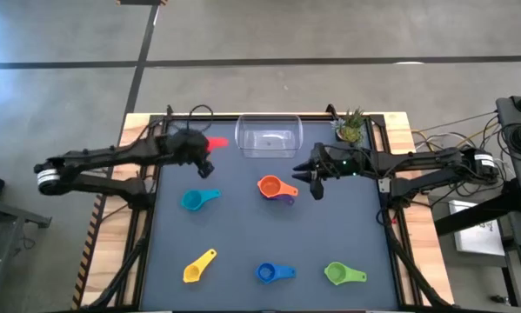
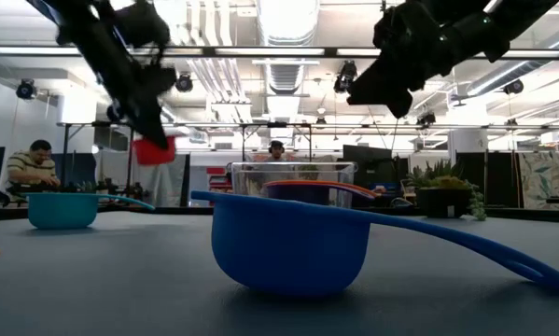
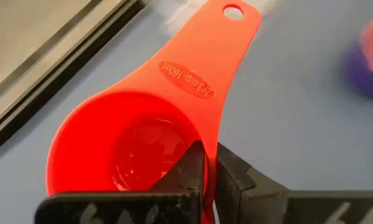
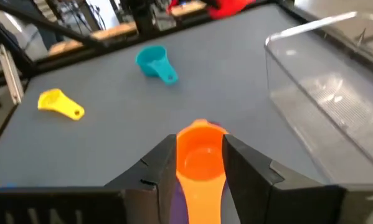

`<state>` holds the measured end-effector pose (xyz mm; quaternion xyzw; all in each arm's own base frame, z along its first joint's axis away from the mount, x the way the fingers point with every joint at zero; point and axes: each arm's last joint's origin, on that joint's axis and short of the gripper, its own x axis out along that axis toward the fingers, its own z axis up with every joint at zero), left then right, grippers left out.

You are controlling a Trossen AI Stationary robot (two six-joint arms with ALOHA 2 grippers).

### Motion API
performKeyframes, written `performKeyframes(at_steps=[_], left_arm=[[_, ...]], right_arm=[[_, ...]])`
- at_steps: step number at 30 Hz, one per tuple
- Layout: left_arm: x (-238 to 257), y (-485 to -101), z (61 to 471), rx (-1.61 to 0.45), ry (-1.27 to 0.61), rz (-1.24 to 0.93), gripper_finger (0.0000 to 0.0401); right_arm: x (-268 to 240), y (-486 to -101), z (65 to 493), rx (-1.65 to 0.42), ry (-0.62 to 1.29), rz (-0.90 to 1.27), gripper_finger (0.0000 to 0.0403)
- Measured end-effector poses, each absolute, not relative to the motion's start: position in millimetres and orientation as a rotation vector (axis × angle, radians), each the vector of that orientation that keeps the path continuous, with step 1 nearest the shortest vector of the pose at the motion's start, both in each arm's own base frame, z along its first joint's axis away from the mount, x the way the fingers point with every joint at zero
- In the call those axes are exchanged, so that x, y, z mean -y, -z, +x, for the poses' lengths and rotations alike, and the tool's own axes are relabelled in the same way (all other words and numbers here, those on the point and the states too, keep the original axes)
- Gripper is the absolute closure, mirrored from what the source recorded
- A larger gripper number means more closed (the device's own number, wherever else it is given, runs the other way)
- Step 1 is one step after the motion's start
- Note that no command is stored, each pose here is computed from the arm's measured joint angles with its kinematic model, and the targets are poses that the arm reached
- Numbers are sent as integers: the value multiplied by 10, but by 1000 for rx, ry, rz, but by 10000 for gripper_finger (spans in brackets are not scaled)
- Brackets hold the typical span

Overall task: Nest measuring cups in basket
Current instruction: Stack the red measuring cup on top of the orange measuring cup

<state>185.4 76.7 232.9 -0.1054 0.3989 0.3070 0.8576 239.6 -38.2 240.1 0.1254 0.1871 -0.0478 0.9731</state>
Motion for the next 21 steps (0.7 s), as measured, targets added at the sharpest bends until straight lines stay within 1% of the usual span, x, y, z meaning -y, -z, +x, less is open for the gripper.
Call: performKeyframes(at_steps=[4, 9, 13, 17, 21], left_arm=[[-447, -2452, 1941, -722, -513, -203, 400], [-148, -2523, 2151, -597, -345, -140, 401], [-51, -2575, 2369, -595, -284, -68, 401], [-38, -2593, 2665, -638, -254, 15, 401], [-23, -2562, 2997, -665, -162, 78, 401]], right_arm=[[399, -2433, 2405, -344, 94, 211, 249], [394, -2492, 2367, -317, 98, 200, 214], [384, -2579, 2308, -278, 96, 195, 201], [370, -2675, 2232, -235, 93, 189, 200], [352, -2757, 2126, -215, 92, 187, 200]])
